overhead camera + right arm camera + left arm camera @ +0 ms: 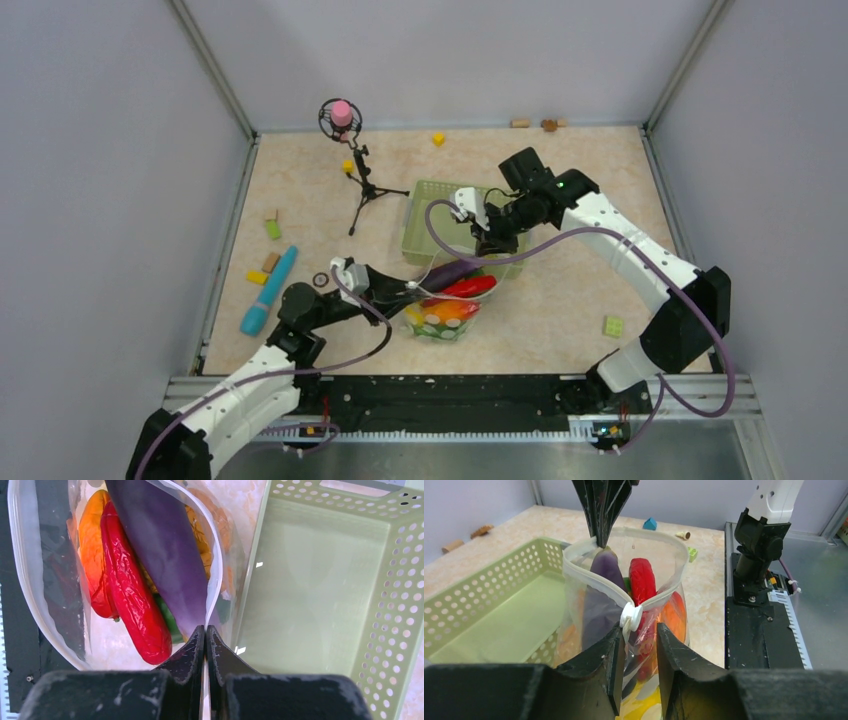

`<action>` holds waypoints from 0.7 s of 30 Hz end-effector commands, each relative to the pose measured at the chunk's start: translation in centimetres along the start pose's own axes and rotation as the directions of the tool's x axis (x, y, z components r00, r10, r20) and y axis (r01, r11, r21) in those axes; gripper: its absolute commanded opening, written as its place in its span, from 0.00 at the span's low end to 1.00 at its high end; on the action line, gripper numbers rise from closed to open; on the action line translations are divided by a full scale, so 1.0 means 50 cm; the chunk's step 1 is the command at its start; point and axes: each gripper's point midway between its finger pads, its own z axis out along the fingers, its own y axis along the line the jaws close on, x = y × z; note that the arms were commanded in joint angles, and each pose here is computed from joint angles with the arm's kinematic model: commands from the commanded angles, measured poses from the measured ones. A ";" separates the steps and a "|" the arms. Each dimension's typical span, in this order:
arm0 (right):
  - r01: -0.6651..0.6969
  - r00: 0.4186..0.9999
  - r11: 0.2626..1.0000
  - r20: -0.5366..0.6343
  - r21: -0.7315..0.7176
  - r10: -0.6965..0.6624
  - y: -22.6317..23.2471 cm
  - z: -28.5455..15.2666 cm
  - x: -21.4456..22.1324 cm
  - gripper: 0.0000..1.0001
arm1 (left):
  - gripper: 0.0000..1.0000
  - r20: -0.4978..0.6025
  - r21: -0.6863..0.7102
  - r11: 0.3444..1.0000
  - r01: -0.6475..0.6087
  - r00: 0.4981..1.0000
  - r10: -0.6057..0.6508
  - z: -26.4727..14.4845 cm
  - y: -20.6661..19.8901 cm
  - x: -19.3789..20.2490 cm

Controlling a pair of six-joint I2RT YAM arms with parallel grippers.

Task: Place the food in the zip-top bag and seal the zipper
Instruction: Adjust the zipper food storage bag at the center of the board.

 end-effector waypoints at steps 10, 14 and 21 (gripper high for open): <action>0.026 0.999 0.999 0.045 0.044 -0.028 -0.003 -0.017 -0.034 0.00 | 0.00 0.006 0.073 0.997 0.005 1.000 -0.006 0.031 0.002 -0.027; 0.027 0.995 0.994 0.092 0.104 -0.037 -0.009 -0.042 -0.064 0.33 | 0.00 0.033 0.055 0.998 -0.013 0.999 0.011 0.023 -0.002 -0.045; 0.118 0.933 0.971 0.312 0.206 -0.180 0.036 -0.084 -0.184 0.71 | 0.00 0.005 0.049 0.998 -0.024 1.000 0.024 0.019 -0.009 -0.087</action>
